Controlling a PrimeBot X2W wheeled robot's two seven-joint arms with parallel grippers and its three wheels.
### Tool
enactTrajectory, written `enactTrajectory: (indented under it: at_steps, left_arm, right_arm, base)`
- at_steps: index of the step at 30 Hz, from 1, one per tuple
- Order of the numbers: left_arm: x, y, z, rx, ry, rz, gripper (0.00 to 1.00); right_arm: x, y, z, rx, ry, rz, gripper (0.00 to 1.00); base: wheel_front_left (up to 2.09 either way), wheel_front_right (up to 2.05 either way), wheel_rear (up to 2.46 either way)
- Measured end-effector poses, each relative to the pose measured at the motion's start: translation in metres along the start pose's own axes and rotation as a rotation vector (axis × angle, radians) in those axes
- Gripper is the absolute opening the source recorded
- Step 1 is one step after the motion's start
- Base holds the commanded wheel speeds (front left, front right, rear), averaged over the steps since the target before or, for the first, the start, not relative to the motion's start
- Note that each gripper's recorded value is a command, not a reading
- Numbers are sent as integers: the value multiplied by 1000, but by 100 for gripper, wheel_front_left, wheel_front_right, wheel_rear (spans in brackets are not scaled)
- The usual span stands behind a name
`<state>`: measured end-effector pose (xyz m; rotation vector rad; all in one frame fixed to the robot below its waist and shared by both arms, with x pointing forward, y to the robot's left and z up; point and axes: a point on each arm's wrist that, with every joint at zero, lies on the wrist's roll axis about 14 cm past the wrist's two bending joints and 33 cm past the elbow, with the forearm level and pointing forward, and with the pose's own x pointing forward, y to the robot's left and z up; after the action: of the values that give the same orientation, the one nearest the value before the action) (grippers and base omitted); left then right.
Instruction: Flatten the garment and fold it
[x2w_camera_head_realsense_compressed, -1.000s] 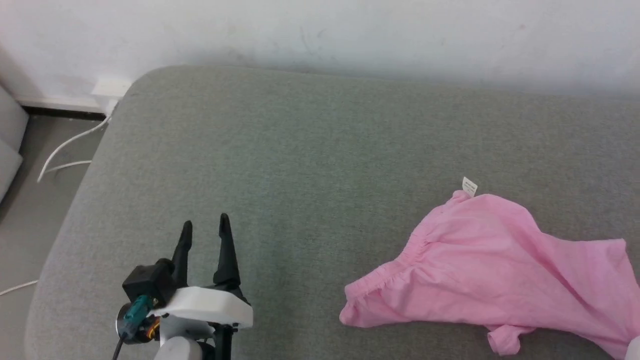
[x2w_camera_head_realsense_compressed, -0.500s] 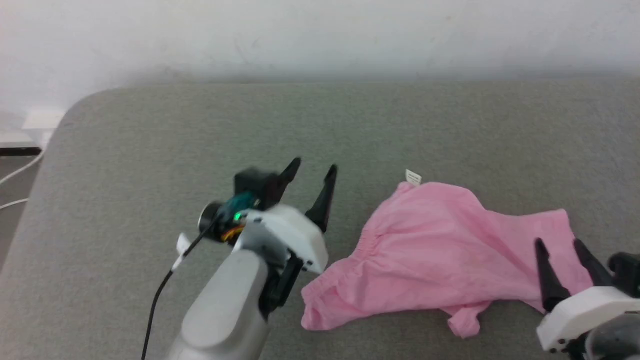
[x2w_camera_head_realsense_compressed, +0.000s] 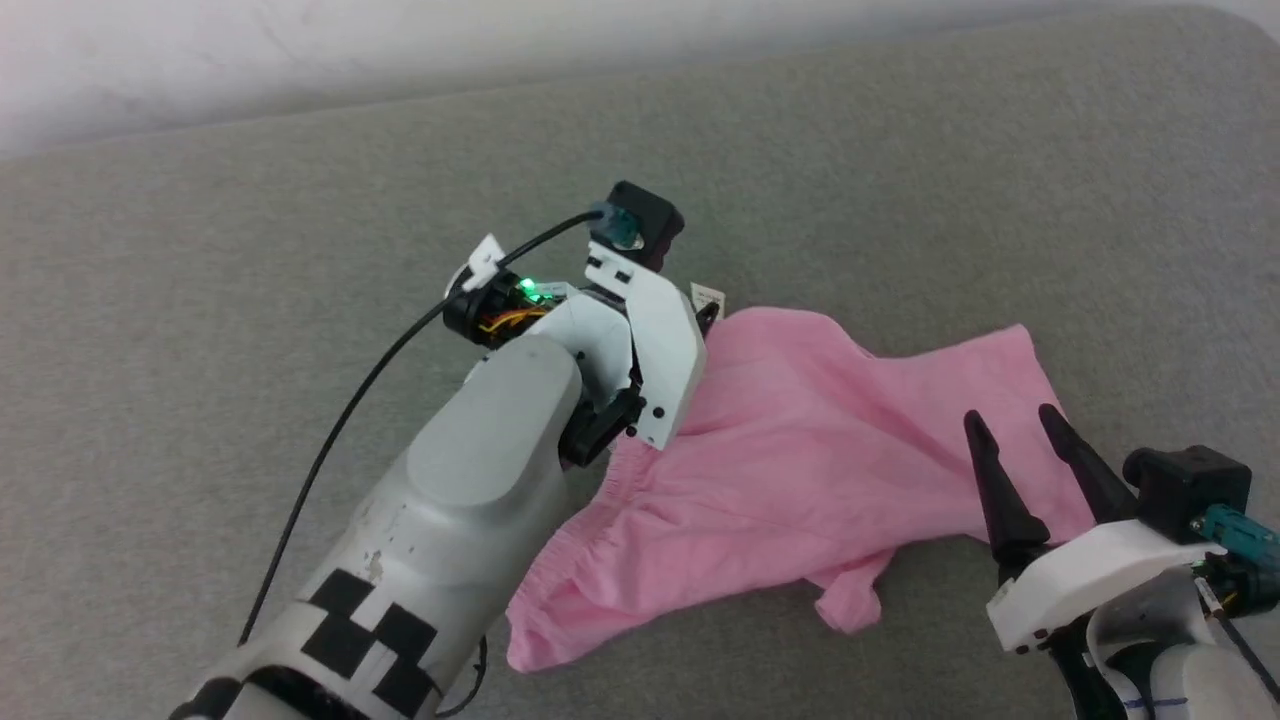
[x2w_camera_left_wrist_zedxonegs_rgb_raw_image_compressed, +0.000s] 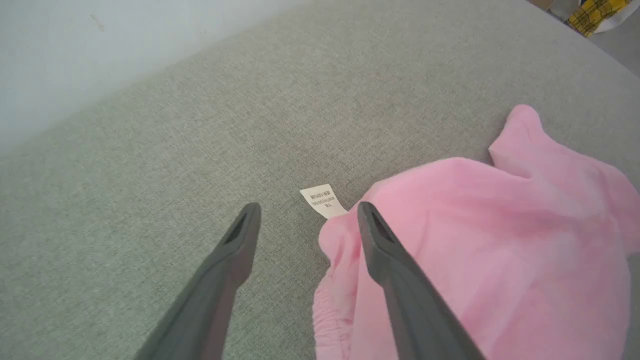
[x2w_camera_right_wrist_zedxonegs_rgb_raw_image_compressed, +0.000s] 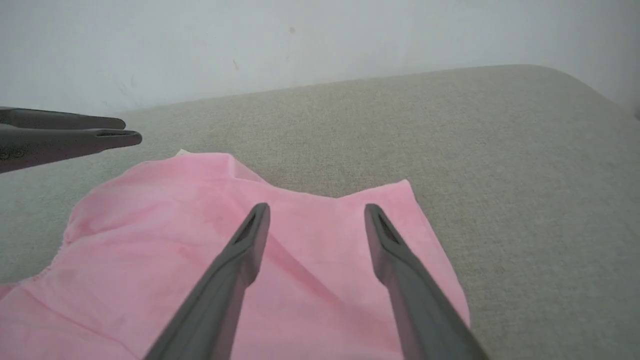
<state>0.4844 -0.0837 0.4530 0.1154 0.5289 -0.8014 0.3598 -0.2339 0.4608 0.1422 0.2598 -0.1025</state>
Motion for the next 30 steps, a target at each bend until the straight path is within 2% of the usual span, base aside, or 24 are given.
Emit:
enactTrajectory:
  at_steps: [11, 12, 13, 16, 20, 24, 30]
  left_arm:
    - [38, -15, -59, 82, 320, -86, 100]
    - [39, -15, -59, 92, 341, -85, 45]
    - [39, -14, -60, 97, 357, -82, 1]
    - [38, -13, -57, 74, 355, -66, 0]
    - [33, 1, -52, -20, 235, 10, 0]
    - [22, 8, -58, -102, 154, 49, 0]
    - [8, 7, -64, -144, 112, 53, 0]
  right_arm:
    - [4, -20, -22, 5, 59, -68, 100]
    - [4, -20, -22, 8, 60, -70, 100]
    - [4, -21, -22, 8, 61, -71, 100]
    - [7, -18, -21, 8, 57, -63, 100]
    - [13, -14, -14, 1, 39, -46, 100]
    - [25, -21, 1, -53, 24, -45, 100]
    - [60, -37, -1, -100, 187, -64, 100]
  base:
    - [0, 0, 0]
    - [0, 0, 0]
    - [0, 0, 0]
    - [0, 0, 0]
    - [0, 0, 0]
    - [0, 0, 0]
    - [0, 0, 0]
